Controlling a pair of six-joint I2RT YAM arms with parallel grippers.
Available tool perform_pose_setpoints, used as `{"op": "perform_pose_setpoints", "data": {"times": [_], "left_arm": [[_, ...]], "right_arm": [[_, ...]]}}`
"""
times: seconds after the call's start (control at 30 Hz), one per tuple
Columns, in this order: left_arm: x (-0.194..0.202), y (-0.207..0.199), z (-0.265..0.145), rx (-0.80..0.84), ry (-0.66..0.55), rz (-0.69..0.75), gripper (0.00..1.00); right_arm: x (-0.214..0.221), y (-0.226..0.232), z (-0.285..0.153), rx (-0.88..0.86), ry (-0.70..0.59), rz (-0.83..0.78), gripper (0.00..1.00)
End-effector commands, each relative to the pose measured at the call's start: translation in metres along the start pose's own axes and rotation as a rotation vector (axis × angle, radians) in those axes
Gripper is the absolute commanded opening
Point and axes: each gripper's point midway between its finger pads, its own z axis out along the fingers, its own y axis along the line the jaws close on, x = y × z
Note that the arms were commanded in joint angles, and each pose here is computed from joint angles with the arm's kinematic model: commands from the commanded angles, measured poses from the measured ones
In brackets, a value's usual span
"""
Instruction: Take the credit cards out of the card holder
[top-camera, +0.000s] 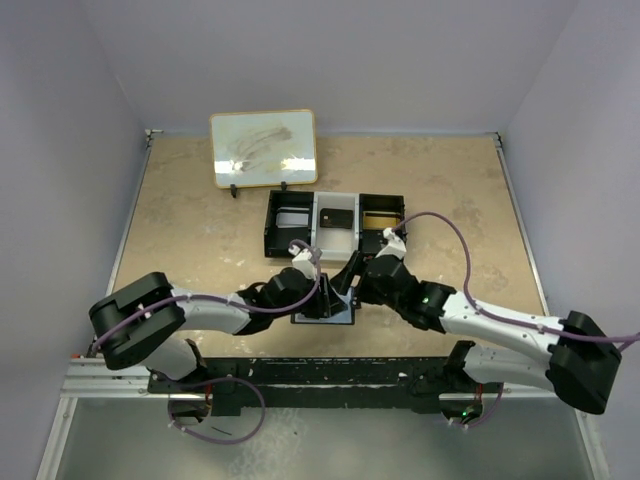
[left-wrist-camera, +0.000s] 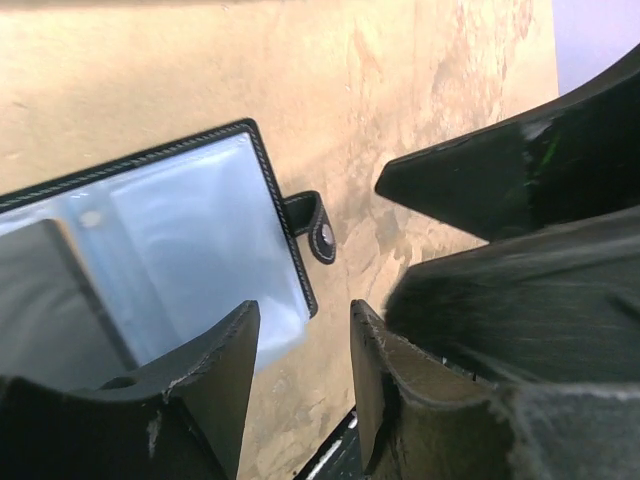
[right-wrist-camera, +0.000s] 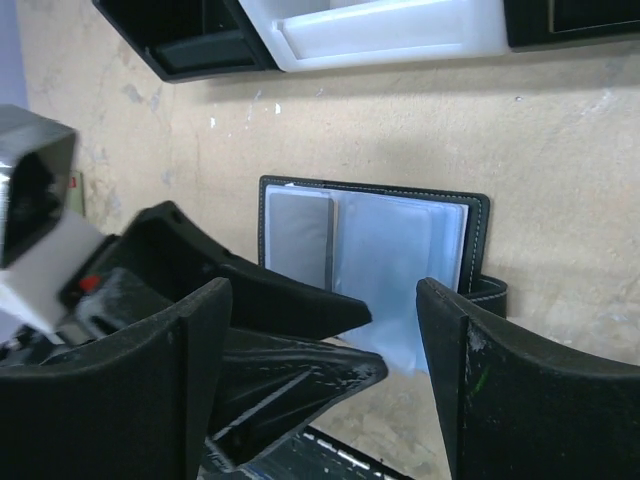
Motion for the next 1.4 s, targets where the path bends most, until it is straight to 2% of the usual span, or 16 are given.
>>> {"op": "perform_pose_setpoints", "data": {"times": [0.0, 0.1, 0.2, 0.27, 0.37, 0.5, 0.57, 0.67, 0.87, 0.97, 1.2, 1.37], "left_arm": [[0.009, -0.032, 0.012, 0.111, 0.030, 0.052, 0.41], [0.017, -0.034, 0.005, 0.108, 0.047, 0.070, 0.41], [0.003, -0.025, -0.019, 0.045, -0.033, 0.074, 0.42], [-0.009, -0.009, -0.039, -0.056, -0.084, 0.087, 0.43], [-0.036, 0.013, -0.076, -0.197, -0.211, 0.082, 0.44], [-0.066, 0.073, -0.136, -0.517, -0.437, -0.041, 0.45], [-0.073, 0.089, -0.158, -0.590, -0.509, -0.075, 0.46], [-0.077, 0.094, -0.173, -0.598, -0.557, -0.101, 0.47], [-0.088, 0.092, -0.192, -0.582, -0.620, -0.117, 0.48], [-0.088, 0.091, -0.193, -0.583, -0.619, -0.111, 0.49], [-0.085, 0.094, -0.189, -0.604, -0.596, -0.100, 0.50], [-0.086, 0.093, -0.190, -0.605, -0.601, -0.099, 0.50]], "right_arm": [[-0.010, -0.012, -0.015, 0.009, -0.061, 0.044, 0.75], [-0.009, -0.006, -0.019, -0.049, -0.063, 0.048, 0.67], [-0.009, 0.009, -0.020, -0.117, -0.048, 0.025, 0.67], [-0.009, 0.017, -0.018, -0.125, -0.033, 0.005, 0.68], [-0.017, 0.025, -0.009, -0.105, -0.047, -0.077, 0.67], [-0.012, 0.026, 0.011, -0.010, -0.013, -0.150, 0.65], [-0.007, 0.034, 0.019, 0.020, -0.007, -0.190, 0.66], [0.004, 0.042, 0.032, 0.078, 0.017, -0.238, 0.67], [0.034, 0.029, 0.060, 0.202, 0.093, -0.312, 0.68], [0.037, 0.042, 0.067, 0.208, 0.102, -0.334, 0.70], [0.052, 0.031, 0.080, 0.278, 0.145, -0.387, 0.72], [0.066, 0.016, 0.085, 0.343, 0.177, -0.426, 0.70]]}}
